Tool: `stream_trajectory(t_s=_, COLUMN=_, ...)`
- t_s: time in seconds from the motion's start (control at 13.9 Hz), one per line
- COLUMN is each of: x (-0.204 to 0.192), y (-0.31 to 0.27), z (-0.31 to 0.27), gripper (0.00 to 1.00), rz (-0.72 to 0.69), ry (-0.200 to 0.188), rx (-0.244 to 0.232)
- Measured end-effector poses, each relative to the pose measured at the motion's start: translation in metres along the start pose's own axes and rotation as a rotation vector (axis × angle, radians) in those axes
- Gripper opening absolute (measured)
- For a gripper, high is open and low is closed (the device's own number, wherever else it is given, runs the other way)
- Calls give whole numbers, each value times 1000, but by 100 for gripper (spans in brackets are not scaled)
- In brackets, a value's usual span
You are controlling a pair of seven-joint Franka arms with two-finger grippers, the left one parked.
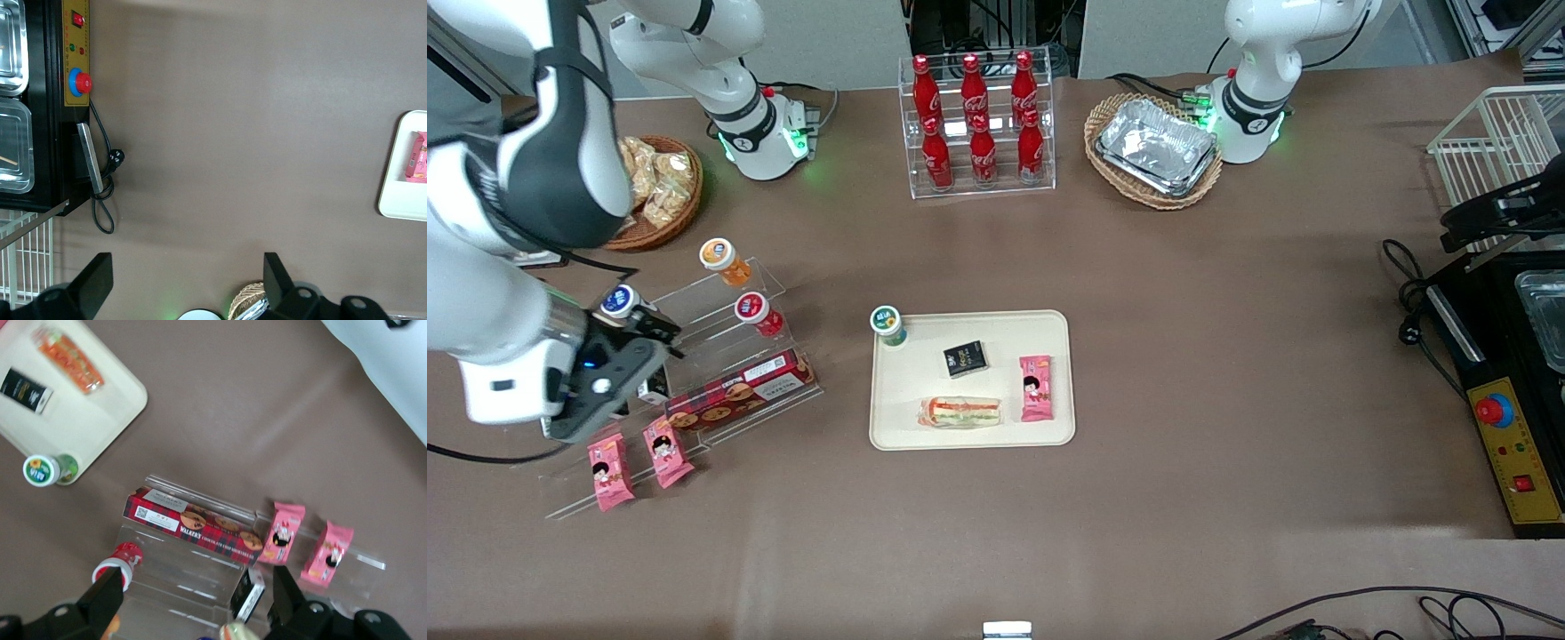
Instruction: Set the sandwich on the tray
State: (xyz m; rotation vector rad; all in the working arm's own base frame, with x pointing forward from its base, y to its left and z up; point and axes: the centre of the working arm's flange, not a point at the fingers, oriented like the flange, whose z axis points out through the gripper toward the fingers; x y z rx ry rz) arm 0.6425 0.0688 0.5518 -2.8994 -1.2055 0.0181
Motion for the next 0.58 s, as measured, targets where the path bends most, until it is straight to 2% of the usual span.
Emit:
stream_trajectory(t_s=0.22, x=-20, y=3, z=-29, gripper=100, rz=238, ry=25, rx=-17)
stream_trajectory(t_s=0.36, x=-26, y=1, z=-39, gripper=100, rz=375, ry=21, rx=-41)
stream_trajectory(t_s=0.58, x=-27, y=3, z=-38, gripper=100, rz=540, ry=17, rx=-44)
